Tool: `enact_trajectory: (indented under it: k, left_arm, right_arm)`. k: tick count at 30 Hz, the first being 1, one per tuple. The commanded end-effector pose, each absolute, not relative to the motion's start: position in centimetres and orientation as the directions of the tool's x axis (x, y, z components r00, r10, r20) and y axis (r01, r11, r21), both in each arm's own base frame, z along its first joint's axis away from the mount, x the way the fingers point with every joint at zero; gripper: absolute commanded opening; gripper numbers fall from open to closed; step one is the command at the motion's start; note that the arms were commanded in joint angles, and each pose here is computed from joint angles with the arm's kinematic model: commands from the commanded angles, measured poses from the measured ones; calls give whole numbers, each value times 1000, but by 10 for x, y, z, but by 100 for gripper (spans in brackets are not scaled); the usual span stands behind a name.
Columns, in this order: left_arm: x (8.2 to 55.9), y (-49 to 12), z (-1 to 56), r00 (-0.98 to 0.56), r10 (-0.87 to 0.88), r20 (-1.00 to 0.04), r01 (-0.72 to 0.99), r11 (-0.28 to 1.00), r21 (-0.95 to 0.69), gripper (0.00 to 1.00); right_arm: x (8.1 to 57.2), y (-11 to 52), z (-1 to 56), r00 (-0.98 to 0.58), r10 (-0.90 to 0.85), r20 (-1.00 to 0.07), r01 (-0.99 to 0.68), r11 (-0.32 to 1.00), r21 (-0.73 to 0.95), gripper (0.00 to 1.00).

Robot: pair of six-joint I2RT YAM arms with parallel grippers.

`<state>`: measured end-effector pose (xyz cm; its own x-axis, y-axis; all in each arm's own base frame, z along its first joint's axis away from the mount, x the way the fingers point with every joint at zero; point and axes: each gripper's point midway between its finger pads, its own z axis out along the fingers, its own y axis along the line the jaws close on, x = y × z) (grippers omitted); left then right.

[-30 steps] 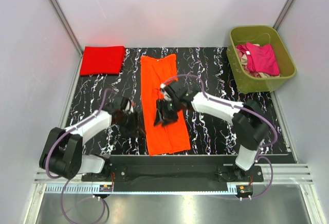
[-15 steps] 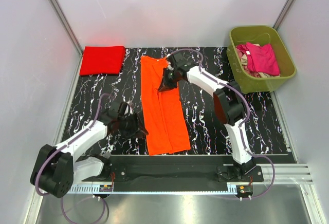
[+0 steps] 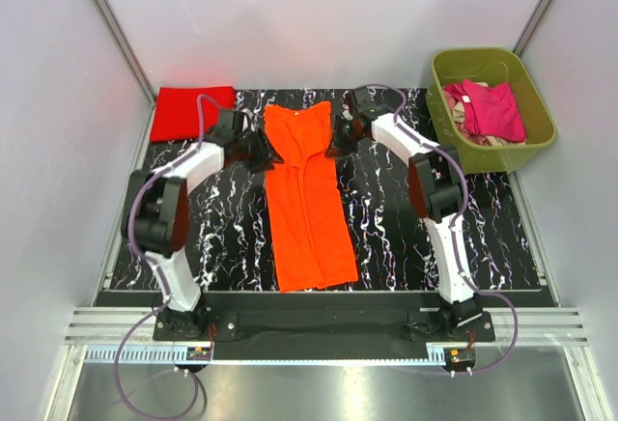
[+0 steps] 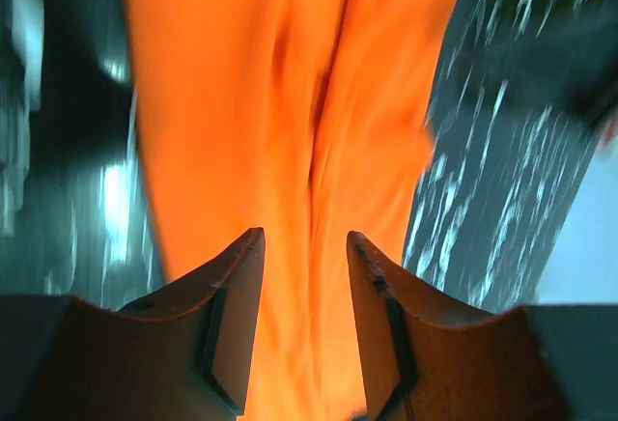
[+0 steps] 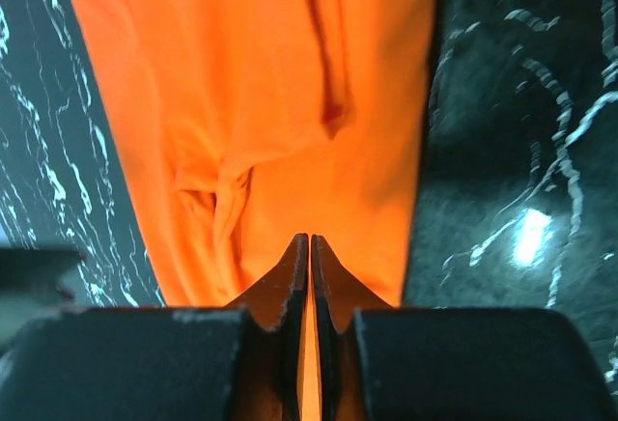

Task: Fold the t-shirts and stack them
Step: Fold the tshirt

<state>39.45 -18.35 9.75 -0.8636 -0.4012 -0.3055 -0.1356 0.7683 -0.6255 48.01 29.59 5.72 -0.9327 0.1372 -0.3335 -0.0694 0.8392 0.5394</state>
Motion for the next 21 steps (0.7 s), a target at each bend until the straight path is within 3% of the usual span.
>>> enact_trajectory:
  k: [1,8,15,21]
  left_arm:
    - [459,-194,99,-824,-409,-392,-68,758,-648,44]
    - [531,-207,78,-790,-487,-373,-128,726,-676,44]
    - [552,-238,25,-839,-472,-269,-165,694,-701,43]
    - [567,-254,28,-868,-420,-264,-108,678,-727,43]
  right_arm:
    - [496,294,65,-919,125,-374,-108,832,544,9]
    - [507,301,57,-925,141,-354,-98,810,579,9]
    - [527,289,32,-911,228,-345,1,836,549,8]
    - [548,260,19,-902,308,-304,84,814,575,9]
